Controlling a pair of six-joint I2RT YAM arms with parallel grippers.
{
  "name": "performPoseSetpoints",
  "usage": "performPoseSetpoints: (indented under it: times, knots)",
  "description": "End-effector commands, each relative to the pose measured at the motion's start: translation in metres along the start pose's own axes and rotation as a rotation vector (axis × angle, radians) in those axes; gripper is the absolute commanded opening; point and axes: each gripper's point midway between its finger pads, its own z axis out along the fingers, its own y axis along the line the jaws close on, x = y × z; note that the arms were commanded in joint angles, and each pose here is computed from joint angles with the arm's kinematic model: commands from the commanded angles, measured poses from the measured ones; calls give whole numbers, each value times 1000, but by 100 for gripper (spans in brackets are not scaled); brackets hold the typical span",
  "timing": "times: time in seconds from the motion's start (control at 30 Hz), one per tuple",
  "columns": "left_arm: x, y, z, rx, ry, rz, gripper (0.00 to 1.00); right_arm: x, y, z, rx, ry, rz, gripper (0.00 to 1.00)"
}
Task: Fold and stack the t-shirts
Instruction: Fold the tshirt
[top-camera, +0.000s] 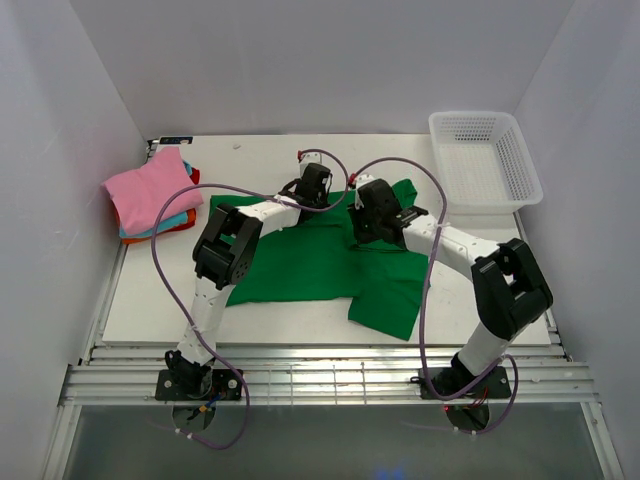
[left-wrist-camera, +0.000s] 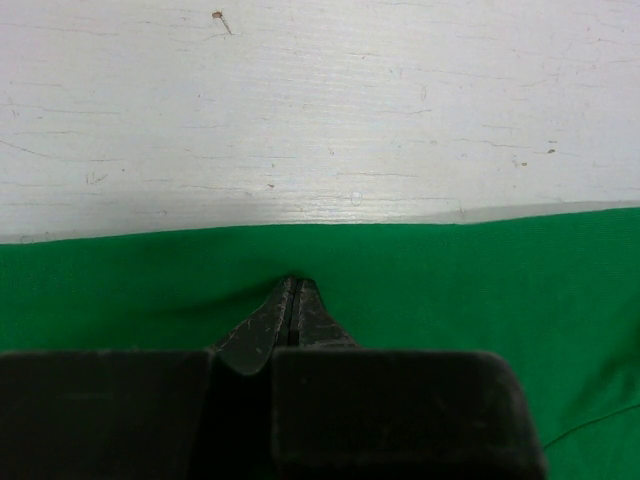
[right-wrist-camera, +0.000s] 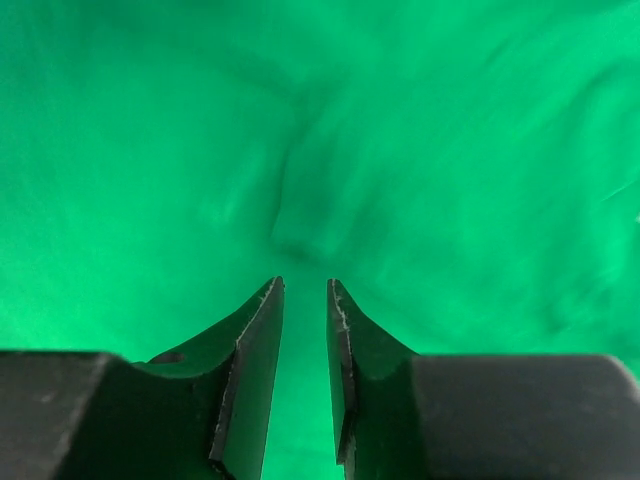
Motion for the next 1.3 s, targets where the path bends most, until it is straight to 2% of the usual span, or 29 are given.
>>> performPoseSetpoints:
  times: [0.0,0.33,0.63,0.97,1.27]
  knots:
    - [0,3,-2,-18,16,13,0,-80,-26,-14,92,-189,36,30]
    - [2,7,-4,-28,19,19,0,-85,-118,54,253,-96,159,29]
    - [8,12,-5,-41,28,29,0,-92,-185,73,316,-93,252,29]
    - [15,15,-5,-46,42,23,0,-128,-206,64,294,-175,284,31]
    - [13,17,-7,-56,38,26,0,-114,-216,81,294,-137,306,31]
